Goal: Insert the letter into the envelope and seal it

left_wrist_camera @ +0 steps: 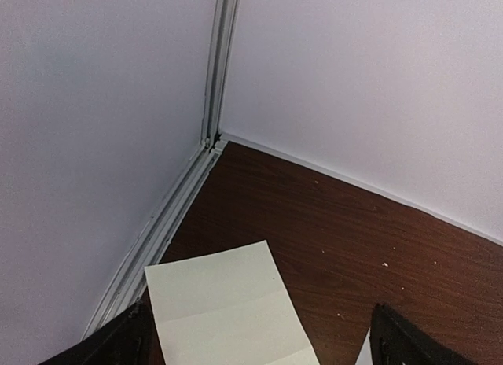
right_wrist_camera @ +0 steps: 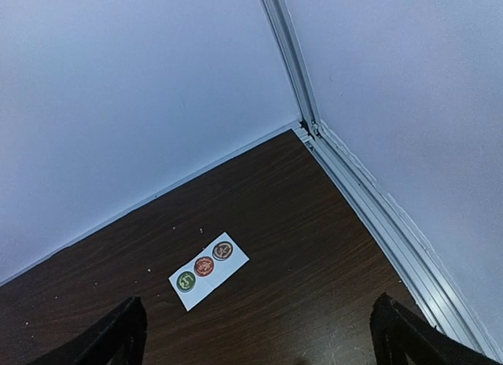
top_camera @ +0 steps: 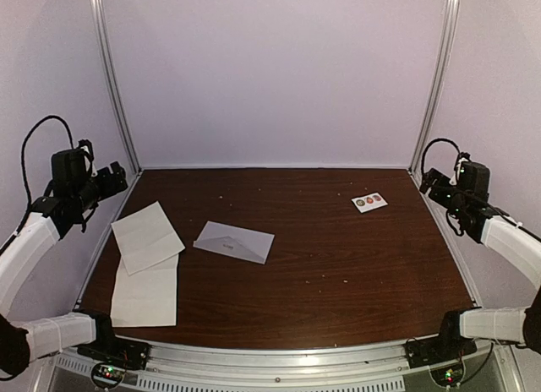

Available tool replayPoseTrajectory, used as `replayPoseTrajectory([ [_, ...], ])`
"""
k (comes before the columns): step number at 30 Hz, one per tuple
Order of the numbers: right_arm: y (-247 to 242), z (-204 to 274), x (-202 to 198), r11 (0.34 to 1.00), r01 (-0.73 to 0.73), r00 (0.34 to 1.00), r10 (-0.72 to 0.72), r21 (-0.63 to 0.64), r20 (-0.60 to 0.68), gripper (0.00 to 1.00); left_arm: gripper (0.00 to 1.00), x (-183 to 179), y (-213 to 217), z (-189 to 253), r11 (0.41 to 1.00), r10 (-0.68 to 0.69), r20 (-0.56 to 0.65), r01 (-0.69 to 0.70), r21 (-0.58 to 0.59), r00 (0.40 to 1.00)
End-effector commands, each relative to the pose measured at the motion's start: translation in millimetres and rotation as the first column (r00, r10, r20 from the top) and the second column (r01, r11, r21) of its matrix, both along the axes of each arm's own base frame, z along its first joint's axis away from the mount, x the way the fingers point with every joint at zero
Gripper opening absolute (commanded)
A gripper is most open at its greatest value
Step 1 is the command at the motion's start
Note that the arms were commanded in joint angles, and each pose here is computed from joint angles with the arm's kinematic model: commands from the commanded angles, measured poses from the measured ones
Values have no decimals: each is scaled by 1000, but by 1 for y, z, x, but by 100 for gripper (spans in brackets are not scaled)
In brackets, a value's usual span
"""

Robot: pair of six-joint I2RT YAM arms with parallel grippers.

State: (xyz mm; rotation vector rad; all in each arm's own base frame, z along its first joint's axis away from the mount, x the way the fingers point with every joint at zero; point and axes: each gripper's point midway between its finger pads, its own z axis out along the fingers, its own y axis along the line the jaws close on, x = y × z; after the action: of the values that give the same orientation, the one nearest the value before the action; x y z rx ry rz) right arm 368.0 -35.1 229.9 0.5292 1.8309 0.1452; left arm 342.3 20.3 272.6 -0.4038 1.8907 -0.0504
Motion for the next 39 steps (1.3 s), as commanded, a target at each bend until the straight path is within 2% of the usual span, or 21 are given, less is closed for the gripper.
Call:
replayPoseTrajectory([
  [1, 5, 6, -1, 997, -5, 1000, 5, 82, 8, 100, 98, -5, 7, 2, 997, 3, -49, 1, 83, 999],
  [7, 16, 25, -9, 991, -64, 998, 60, 115, 34, 100, 98, -7, -6, -5, 990, -85, -108, 97, 102, 990],
  [10, 23, 28, -18, 989, -111, 993, 107, 98, 46, 100, 98, -3, -19, -21, 985, -153, -171, 164, 47, 973],
  [13, 26, 27, -28, 987, -130, 991, 126, 96, 54, 100, 98, 2, -23, -43, 987, -158, -231, 158, -19, 960],
  [18, 43, 27, -34, 969, -229, 972, 223, 96, 70, 100, 98, 5, -27, -70, 966, -194, -233, 145, -212, 953],
  [22, 59, 29, -33, 942, -316, 947, 306, 116, 94, 100, 98, 1, -8, -91, 917, -176, -206, 84, -390, 963],
  [25, 67, 28, -32, 924, -359, 932, 349, 131, 99, 100, 98, -8, 10, -117, 890, -130, -237, 8, -457, 963],
  [32, 80, 27, -35, 891, -426, 904, 412, 158, 113, 100, 97, -14, 32, -148, 898, -43, -315, -101, -429, 948],
  [39, 90, 25, -36, 861, -479, 878, 467, 171, 109, 100, 82, -7, 51, -178, 900, -18, -391, -156, -408, 920],
])
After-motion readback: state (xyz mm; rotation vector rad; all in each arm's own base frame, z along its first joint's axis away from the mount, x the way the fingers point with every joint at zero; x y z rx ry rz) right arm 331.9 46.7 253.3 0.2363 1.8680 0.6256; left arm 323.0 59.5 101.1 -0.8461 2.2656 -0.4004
